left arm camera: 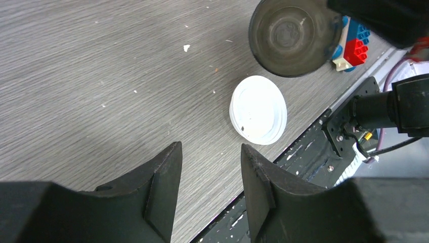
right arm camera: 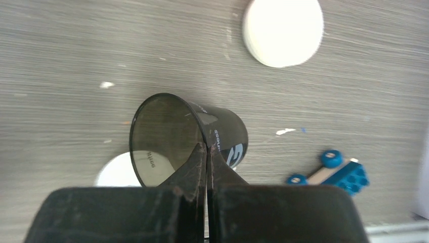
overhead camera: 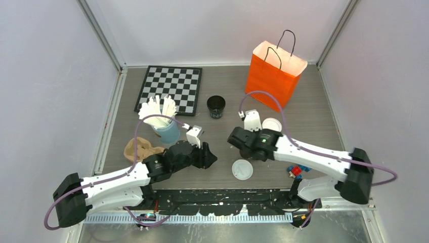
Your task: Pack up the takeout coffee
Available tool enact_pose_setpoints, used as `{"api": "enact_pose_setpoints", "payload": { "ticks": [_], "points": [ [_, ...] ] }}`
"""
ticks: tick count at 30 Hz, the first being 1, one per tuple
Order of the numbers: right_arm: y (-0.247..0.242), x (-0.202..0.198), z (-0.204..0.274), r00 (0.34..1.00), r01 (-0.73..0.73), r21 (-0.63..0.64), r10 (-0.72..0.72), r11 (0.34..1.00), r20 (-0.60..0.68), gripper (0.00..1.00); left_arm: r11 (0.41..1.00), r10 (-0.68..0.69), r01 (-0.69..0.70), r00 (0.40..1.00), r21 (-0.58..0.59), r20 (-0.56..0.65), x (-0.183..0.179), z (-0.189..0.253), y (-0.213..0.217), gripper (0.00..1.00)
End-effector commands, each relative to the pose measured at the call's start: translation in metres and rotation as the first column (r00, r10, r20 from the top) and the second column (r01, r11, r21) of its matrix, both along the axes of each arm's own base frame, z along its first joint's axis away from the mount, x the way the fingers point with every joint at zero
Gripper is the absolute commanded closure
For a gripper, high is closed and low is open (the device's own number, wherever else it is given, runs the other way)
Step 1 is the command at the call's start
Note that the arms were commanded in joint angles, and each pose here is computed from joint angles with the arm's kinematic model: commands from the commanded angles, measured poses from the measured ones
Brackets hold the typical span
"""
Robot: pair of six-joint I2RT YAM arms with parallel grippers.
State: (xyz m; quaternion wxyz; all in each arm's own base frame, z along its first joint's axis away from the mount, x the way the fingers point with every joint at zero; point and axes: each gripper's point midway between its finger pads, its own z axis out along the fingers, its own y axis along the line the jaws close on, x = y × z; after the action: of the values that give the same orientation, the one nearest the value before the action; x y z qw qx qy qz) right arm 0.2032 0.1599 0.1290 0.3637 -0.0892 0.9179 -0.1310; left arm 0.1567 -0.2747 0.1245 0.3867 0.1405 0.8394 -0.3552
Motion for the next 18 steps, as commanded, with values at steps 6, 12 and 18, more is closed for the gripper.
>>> {"api": "enact_pose_setpoints", "payload": {
  "ticks": [6, 12, 18],
  "points": [
    [0.073, -0.001, 0.059, 0.980, -0.189, 0.526, 0.128, 0.829, 0.151, 1.00, 0.996, 0.088, -0.088, 0.995, -0.015, 0.053, 0.006, 0.030, 0.022, 0.52],
    [0.103, -0.002, 0.054, 0.981, -0.191, 0.666, 0.119, 0.721, 0.152, 1.00, 0.995, 0.104, -0.104, 0.993, -0.005, 0.062, 0.004, 0.034, 0.034, 0.52],
    [0.124, -0.001, 0.031, 0.987, -0.161, 0.735, 0.106, 0.658, 0.121, 1.00, 0.994, 0.107, -0.107, 0.992, 0.004, 0.071, 0.003, 0.036, 0.038, 0.51]
  ]
}}
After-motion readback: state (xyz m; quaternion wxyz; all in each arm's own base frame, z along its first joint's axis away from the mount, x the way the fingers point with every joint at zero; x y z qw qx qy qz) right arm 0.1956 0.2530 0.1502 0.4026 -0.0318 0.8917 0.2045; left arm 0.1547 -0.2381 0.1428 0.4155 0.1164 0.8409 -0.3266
